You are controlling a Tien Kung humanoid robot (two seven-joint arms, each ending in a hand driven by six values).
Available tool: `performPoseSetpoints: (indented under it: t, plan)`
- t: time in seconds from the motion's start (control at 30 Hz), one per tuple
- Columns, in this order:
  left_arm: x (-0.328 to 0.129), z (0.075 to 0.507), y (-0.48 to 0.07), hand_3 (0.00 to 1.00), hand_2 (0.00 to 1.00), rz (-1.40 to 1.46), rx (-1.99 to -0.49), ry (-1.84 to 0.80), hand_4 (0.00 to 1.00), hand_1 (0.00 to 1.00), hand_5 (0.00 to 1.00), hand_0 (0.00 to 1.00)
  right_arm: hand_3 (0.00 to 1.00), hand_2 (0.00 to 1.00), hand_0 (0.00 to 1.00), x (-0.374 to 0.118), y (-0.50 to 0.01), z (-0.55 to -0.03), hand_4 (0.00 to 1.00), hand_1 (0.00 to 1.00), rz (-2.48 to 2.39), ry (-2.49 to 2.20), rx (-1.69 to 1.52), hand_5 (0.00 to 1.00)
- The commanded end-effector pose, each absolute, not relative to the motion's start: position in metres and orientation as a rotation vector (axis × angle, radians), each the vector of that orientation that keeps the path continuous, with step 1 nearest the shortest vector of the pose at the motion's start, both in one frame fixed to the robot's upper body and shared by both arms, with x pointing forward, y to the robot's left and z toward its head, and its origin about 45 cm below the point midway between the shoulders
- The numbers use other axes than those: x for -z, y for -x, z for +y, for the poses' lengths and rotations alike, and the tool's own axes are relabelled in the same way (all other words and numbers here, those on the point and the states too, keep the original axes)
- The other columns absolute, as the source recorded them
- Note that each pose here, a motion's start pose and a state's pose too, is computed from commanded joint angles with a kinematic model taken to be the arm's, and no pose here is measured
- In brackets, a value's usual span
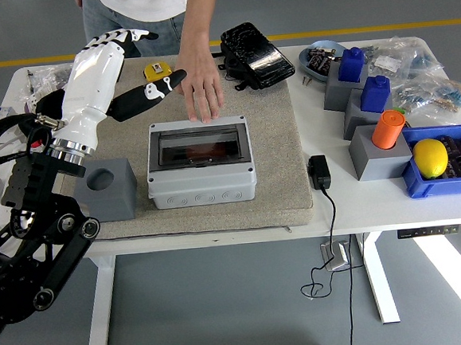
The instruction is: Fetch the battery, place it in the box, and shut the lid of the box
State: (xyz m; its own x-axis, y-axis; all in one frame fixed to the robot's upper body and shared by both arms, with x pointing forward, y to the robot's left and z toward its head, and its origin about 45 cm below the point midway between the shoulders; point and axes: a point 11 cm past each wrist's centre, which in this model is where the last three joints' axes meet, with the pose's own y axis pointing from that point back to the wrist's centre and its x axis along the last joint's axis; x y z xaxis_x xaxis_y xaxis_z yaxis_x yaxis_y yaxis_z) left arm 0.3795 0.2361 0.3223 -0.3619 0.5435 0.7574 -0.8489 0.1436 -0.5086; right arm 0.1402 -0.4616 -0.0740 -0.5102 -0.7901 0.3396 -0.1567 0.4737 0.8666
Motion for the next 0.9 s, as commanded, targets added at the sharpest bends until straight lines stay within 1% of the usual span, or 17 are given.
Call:
performPoseSetpoints:
  t: [0.1, 0.13, 0.3, 0.33, 0.53, 0.73, 0.9]
  plan:
    - [-0.322, 0.264, -0.379, 0.883, 0.926, -1.244, -1.575, -0.399, 0.998, 0.942, 0.998, 0.962, 0.787, 0.728, 0.807, 0.073, -0.142, -0.462, 0.998, 0.751, -1.956, -0.789, 1.04, 0.998]
    - [-0.32, 0.272, -0.38, 0.975, 0.994, -1.239, -1.586, -0.432, 0.998, 0.998, 0.998, 0.998, 0.787, 0.728, 0.807, 0.073, -0.143, -0.462, 0.998, 0.751, -1.958, -0.791, 1.039, 0.998]
    - [-0.317, 0.303, -0.378, 0.975, 0.994, -1.22, -1.659, -0.528, 0.998, 0.998, 0.998, 0.998, 0.787, 0.728, 0.807, 0.073, -0.144, -0.462, 0.998, 0.751, -1.96, -0.793, 1.039, 0.998]
    - [-0.317, 0.308, -0.378, 0.998, 0.998, -1.205, -1.67, -0.518, 0.998, 0.998, 0.998, 0.998, 0.786, 0.728, 0.807, 0.073, -0.144, -0.462, 0.998, 0.751, -1.959, -0.793, 1.039, 0.998]
    - [-0.313, 0.325, -0.373, 0.998, 0.998, -1.051, -1.694, -0.351, 0.998, 0.998, 0.998, 0.998, 0.786, 0.728, 0.808, 0.074, -0.142, -0.46, 0.998, 0.751, -1.952, -0.794, 1.045, 0.998]
    - [-0.293, 0.332, -0.367, 0.998, 0.998, -0.823, -1.655, -0.188, 0.998, 0.998, 0.998, 0.998, 0.787, 0.728, 0.806, 0.074, -0.144, -0.46, 0.998, 0.751, -1.96, -0.797, 1.041, 0.998]
    - [-0.287, 0.343, -0.363, 0.998, 0.998, -0.632, -1.678, -0.059, 0.998, 0.998, 0.998, 0.998, 0.787, 0.728, 0.806, 0.076, -0.139, -0.458, 0.998, 0.751, -1.95, -0.794, 1.051, 0.998]
